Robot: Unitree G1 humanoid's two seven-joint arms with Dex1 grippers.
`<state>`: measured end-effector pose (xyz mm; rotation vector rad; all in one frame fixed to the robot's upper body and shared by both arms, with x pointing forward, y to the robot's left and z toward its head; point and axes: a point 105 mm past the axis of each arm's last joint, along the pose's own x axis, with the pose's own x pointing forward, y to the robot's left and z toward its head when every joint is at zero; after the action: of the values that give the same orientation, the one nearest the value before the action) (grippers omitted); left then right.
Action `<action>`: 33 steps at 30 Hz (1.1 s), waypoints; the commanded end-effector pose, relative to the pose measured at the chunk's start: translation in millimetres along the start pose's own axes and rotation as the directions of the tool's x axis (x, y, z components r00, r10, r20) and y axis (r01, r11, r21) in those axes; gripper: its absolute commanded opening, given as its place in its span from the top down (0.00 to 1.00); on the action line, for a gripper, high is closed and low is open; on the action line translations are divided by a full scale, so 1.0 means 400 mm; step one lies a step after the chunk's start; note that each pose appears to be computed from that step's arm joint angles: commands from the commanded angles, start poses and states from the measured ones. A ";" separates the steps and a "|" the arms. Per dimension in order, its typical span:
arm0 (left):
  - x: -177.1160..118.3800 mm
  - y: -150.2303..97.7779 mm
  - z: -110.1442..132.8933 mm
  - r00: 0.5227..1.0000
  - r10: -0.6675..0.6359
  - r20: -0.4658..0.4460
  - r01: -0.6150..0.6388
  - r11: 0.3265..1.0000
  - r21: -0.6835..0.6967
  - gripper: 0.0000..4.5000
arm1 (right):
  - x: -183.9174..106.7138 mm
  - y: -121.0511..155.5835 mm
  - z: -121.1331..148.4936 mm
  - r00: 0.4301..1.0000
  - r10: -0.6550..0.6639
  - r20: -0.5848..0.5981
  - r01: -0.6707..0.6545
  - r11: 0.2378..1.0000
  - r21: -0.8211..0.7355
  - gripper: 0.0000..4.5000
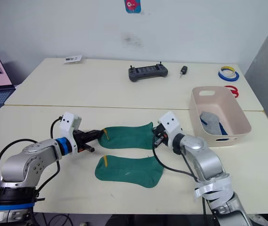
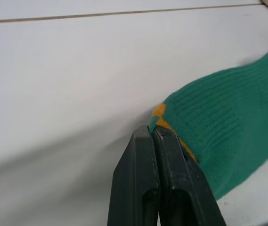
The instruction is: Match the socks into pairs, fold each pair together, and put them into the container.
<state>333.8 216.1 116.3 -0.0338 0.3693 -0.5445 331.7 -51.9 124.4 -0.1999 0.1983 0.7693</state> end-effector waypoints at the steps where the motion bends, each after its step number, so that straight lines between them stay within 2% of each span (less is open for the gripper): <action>1: 0.014 0.005 0.012 1.000 -0.009 0.000 0.009 0.999 0.044 0.99 | -0.009 -0.003 0.005 0.998 -0.054 0.011 0.054 0.999 0.003 1.00; 3: 0.029 0.008 0.002 1.000 -0.012 -0.020 0.012 0.999 0.044 0.99 | -0.009 0.000 -0.008 0.998 -0.068 -0.005 0.068 0.998 0.013 1.00; 7: 0.045 0.007 0.003 0.999 -0.035 0.003 0.035 0.999 0.011 0.99 | -0.010 0.008 -0.020 0.997 -0.077 -0.018 0.078 0.997 0.024 1.00; 10: 0.035 0.008 0.014 0.999 -0.043 0.012 0.042 0.998 0.047 0.87 | -0.010 0.012 -0.022 0.997 -0.081 -0.020 0.081 0.996 0.025 1.00; 17: -0.038 0.042 0.030 0.998 0.018 0.062 -0.019 1.000 0.021 0.35 | -0.011 0.013 -0.026 0.996 -0.086 -0.023 0.087 0.996 0.028 1.00; 21: -0.050 0.017 0.002 0.998 0.029 0.060 -0.031 0.999 0.022 0.05 | -0.007 0.014 -0.028 0.997 -0.078 -0.024 0.079 0.997 0.022 1.00; 22: -0.044 0.012 -0.007 0.997 0.043 0.058 -0.044 0.999 0.022 0.01 | -0.006 0.015 -0.027 0.997 -0.075 -0.023 0.075 0.997 0.018 1.00; 26: -0.019 -0.010 -0.032 0.998 0.045 0.037 -0.046 0.999 0.015 0.01 | -0.002 0.017 -0.023 0.998 -0.064 -0.020 0.064 0.998 0.004 1.00; 33: 0.033 0.011 -0.041 0.993 0.115 0.031 -0.115 0.993 -0.016 0.01 | -0.001 0.021 -0.023 0.998 -0.054 -0.022 0.054 0.999 -0.002 1.00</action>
<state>337.2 214.4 96.4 -0.0479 0.3449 -0.4389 324.7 -51.6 102.5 -0.2037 0.2682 0.7036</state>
